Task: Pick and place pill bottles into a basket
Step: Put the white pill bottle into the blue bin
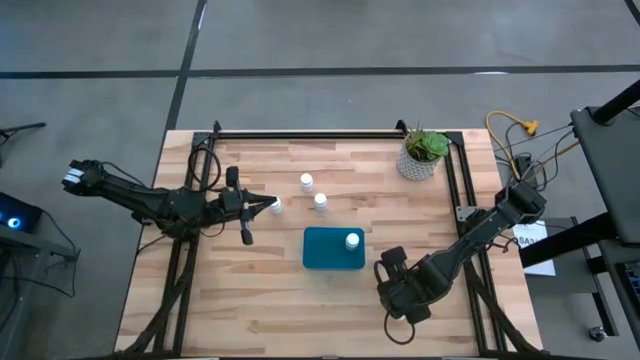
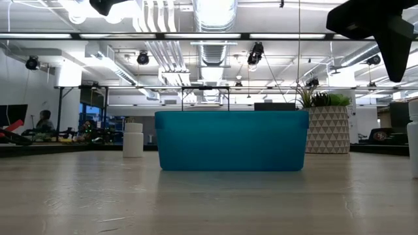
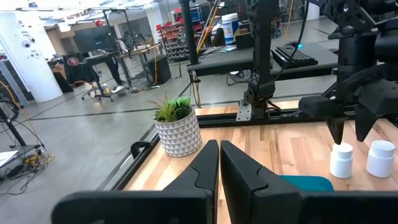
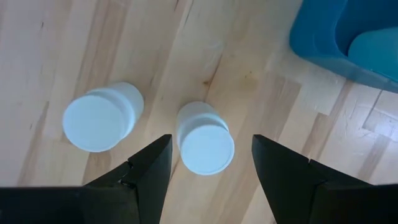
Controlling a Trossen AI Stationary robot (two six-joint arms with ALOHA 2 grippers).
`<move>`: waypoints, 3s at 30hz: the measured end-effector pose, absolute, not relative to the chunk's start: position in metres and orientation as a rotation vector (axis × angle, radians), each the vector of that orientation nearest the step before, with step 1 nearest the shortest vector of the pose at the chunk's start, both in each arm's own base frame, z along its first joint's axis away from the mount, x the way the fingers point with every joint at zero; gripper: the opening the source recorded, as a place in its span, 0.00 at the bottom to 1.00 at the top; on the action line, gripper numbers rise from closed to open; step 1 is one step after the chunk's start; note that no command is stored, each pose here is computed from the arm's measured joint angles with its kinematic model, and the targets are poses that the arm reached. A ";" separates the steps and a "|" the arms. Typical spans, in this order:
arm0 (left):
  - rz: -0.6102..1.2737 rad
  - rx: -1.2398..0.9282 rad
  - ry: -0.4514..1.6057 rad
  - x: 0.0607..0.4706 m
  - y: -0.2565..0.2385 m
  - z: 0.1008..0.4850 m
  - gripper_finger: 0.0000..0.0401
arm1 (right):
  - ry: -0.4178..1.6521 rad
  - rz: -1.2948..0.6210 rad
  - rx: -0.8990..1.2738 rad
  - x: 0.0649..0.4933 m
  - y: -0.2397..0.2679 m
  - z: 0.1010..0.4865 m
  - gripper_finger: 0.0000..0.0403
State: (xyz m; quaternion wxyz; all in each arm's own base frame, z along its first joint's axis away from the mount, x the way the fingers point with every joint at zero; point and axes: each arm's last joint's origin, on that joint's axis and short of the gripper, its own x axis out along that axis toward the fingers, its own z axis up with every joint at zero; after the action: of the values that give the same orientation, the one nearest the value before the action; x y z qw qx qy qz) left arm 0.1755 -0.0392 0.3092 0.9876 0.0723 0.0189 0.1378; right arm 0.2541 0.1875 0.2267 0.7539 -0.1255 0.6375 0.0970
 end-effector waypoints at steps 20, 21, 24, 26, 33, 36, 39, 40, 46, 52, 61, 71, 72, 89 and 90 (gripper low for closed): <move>0.277 0.145 0.038 0.176 -0.039 0.309 0.00 | 1.399 0.207 -0.279 0.251 0.185 0.210 0.53; 0.276 0.146 0.038 0.176 -0.039 0.309 0.00 | 1.399 0.207 -0.279 0.251 0.185 0.210 0.53; 0.277 0.145 0.038 0.176 -0.039 0.309 0.00 | 1.395 0.209 -0.277 0.251 0.185 0.210 0.53; 0.277 0.145 0.038 0.176 -0.039 0.309 0.00 | 1.393 0.210 -0.276 0.251 0.185 0.209 0.53; 0.276 0.145 0.038 0.176 -0.039 0.309 0.00 | 1.406 0.208 -0.274 0.249 0.184 0.203 0.53; 0.276 0.145 0.038 0.176 -0.039 0.309 0.00 | 1.406 0.206 -0.271 0.248 0.183 0.198 0.53; 0.276 0.145 0.038 0.176 -0.039 0.309 0.00 | 1.401 0.211 -0.266 0.247 0.182 0.193 0.53; 0.277 0.145 0.038 0.176 -0.039 0.309 0.00 | 1.401 0.211 -0.265 0.247 0.182 0.192 0.53; 0.277 0.145 0.038 0.176 -0.039 0.309 0.00 | 1.399 0.212 -0.264 0.246 0.181 0.188 0.53; 0.276 0.145 0.037 0.176 -0.039 0.309 0.00 | 1.392 0.218 -0.256 0.245 0.181 0.182 0.53; 0.277 0.145 0.038 0.176 -0.039 0.309 0.00 | 1.369 0.232 -0.247 0.245 0.182 0.178 0.53; 0.277 0.145 0.037 0.176 -0.039 0.309 0.00 | 1.369 0.238 -0.256 0.245 0.181 0.178 0.40; 0.277 0.145 0.038 0.176 -0.039 0.309 0.00 | 1.370 0.237 -0.256 0.245 0.181 0.178 0.39; 0.277 0.145 0.036 0.176 -0.039 0.309 0.00 | 1.315 0.254 -0.281 0.249 0.179 0.204 0.39; 0.277 0.144 0.036 0.176 -0.039 0.309 0.00 | 1.306 0.248 -0.284 0.249 0.178 0.208 0.39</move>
State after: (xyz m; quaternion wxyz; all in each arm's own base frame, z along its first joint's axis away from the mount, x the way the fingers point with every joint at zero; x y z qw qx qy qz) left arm 0.1756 -0.0392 0.3093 0.9877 0.0719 0.0180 0.1379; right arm 0.2492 0.1776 0.2084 0.7777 -0.1315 0.6039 0.1146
